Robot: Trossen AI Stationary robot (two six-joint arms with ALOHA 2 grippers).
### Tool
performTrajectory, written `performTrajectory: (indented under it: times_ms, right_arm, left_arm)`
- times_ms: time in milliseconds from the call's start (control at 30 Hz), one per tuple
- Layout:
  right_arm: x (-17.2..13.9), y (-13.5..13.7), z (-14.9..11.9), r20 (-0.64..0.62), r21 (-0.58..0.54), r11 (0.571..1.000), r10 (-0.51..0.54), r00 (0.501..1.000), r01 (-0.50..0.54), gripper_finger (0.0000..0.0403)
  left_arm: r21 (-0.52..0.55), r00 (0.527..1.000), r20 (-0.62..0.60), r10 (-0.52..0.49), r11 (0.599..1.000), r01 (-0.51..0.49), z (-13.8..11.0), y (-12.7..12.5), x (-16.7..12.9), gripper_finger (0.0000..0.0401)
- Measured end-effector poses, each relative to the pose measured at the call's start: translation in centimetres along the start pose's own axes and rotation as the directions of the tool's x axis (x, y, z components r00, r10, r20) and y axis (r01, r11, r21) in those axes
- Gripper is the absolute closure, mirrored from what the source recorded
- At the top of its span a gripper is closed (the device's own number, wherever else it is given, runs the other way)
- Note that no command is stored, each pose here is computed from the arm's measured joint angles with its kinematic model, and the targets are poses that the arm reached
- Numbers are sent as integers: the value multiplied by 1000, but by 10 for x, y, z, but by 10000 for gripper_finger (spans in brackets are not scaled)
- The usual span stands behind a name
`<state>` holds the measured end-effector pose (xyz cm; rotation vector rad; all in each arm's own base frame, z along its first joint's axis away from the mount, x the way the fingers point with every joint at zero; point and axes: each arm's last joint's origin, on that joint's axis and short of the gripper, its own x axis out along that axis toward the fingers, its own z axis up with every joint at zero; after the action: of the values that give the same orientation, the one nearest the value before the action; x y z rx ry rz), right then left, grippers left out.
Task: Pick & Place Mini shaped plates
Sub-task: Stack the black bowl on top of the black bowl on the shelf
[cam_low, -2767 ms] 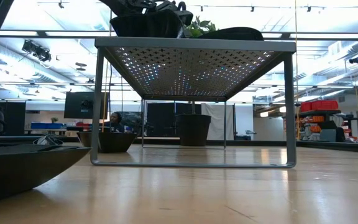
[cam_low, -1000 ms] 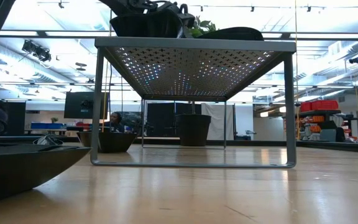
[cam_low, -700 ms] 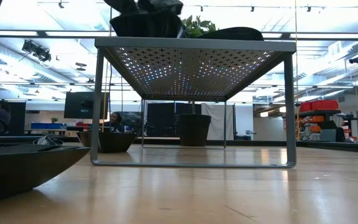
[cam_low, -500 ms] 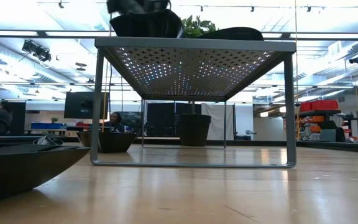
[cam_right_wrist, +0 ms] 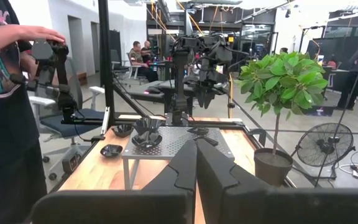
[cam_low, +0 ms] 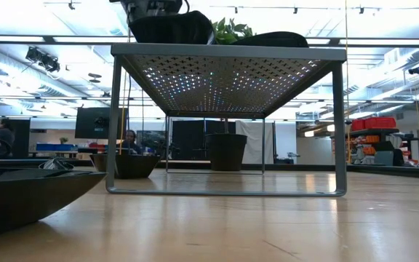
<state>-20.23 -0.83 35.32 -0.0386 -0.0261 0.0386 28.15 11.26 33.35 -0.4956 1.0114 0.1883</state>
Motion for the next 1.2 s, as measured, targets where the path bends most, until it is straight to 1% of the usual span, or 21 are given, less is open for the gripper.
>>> performTrajectory:
  times_ms: [100, 233, 367, 500, 633, 767, 900, 967, 1067, 1200]
  right_arm:
    - [0, 0, 0, 0, 0, 1000, 0, 1000, 0, 387]
    - [0, 0, 0, 0, 0, 1000, -1, 1000, 1, 387]
    - [0, 0, 0, 0, 0, 1000, 0, 1000, 0, 387]
    - [0, 0, 0, 0, 0, 1000, -1, 1000, 1, 387]
    - [0, 0, 0, 0, 0, 1000, 0, 1000, 0, 387]
    - [0, 0, 0, 1, 0, 1000, -1, 1000, 1, 387]
    - [0, 0, 0, 0, 0, 1000, 0, 1000, 0, 387]
    - [0, 0, 0, 0, 0, 1000, 0, 1000, 0, 387]
    - [0, 0, 0, 0, 0, 1000, -1, 1000, 1, 387]
    - [0, 0, 0, 0, 0, 1000, -1, 1000, 1, 387]
  left_arm:
    - [-24, 1000, 2, -3, 1000, 3, -12, 2, 4, 307]
    - [-103, 999, -21, -34, 994, 31, -41, 10, 19, 307]
    - [-155, 999, -29, -25, 988, 21, -62, 16, 26, 307]
    - [-225, 999, -35, 6, 974, -14, -77, 22, 36, 306]
    - [-248, 999, -39, 13, 969, -22, -89, 26, 45, 302]
    - [-285, 999, -46, 22, 958, -35, -100, 31, 53, 279]
    - [-332, 997, -63, 49, 941, -67, -111, 36, 62, 238]
    - [-327, 997, -47, 64, 942, -76, -114, 38, 68, 216]
    - [-313, 994, -70, 86, 944, -104, -122, 39, 78, 187]
    - [-291, 994, -74, 76, 952, -94, -128, 34, 85, 167]
